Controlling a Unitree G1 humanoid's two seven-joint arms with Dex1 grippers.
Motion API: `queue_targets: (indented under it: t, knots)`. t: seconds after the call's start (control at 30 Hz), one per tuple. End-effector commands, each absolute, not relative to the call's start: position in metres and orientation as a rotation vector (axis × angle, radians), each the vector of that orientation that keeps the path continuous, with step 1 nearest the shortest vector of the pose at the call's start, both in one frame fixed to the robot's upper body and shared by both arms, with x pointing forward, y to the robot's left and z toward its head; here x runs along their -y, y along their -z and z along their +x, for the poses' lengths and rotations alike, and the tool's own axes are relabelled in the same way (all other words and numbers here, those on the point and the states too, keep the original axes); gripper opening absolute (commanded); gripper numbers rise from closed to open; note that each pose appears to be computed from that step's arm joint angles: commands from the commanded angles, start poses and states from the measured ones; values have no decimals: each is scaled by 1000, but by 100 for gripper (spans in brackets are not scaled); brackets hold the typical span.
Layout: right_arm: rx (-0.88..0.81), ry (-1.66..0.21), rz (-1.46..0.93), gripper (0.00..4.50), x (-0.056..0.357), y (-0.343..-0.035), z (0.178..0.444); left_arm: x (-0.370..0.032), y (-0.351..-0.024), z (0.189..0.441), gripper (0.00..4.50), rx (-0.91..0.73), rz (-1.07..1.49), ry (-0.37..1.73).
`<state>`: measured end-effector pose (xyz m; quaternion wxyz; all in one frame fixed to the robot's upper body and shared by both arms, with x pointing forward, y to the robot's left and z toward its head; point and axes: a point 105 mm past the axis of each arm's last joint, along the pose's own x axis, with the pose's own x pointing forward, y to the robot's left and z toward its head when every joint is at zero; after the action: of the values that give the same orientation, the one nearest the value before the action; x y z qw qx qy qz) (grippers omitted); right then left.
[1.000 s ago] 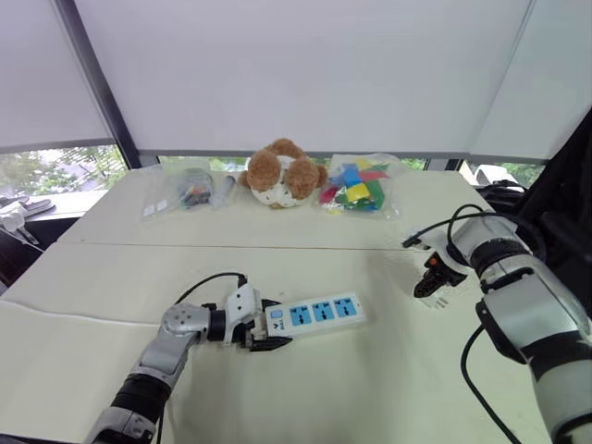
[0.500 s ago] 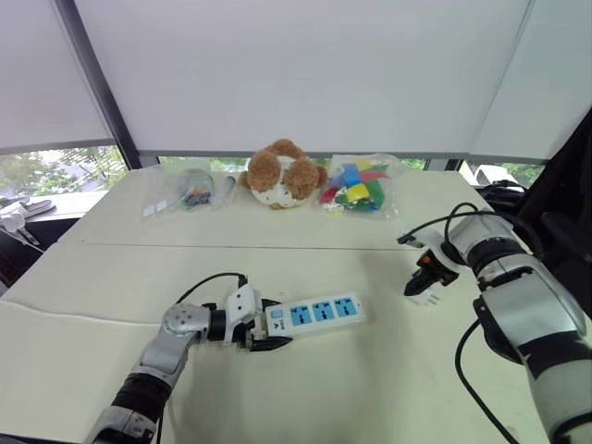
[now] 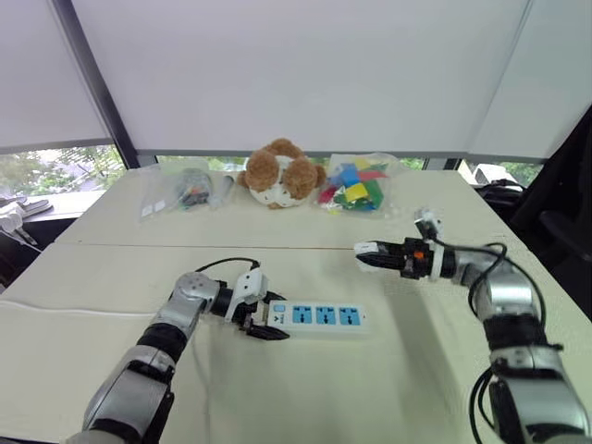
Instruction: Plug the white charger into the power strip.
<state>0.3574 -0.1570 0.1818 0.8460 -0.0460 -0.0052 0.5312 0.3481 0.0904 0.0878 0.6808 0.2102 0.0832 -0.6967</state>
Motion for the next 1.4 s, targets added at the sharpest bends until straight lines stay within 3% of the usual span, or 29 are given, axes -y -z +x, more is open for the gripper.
queue_targets:
  t: [0.03, 0.17, 0.4, 1.0, 1.13, 1.4]
  knots:
    - [134, -1138, -56, 75, 144, -197, 340, -94, -75, 340, 306, -262, 534, 1641]
    - [113, -1192, -33, 75, 126, -173, 322, -102, -72, 338, 306, -287, 560, 1656]
    - [106, -1211, 7, 75, 112, -159, 316, -109, -72, 336, 306, -298, 577, 1676]
    - [47, -1190, 63, 75, 109, -122, 315, -122, -79, 339, 306, -329, 619, 1663]
    - [-8, -1187, 7, 75, 113, -97, 314, -124, -82, 340, 306, -331, 629, 1658]
    - [-52, -1166, 11, 75, 125, -79, 323, -129, -82, 339, 306, -345, 636, 1657]
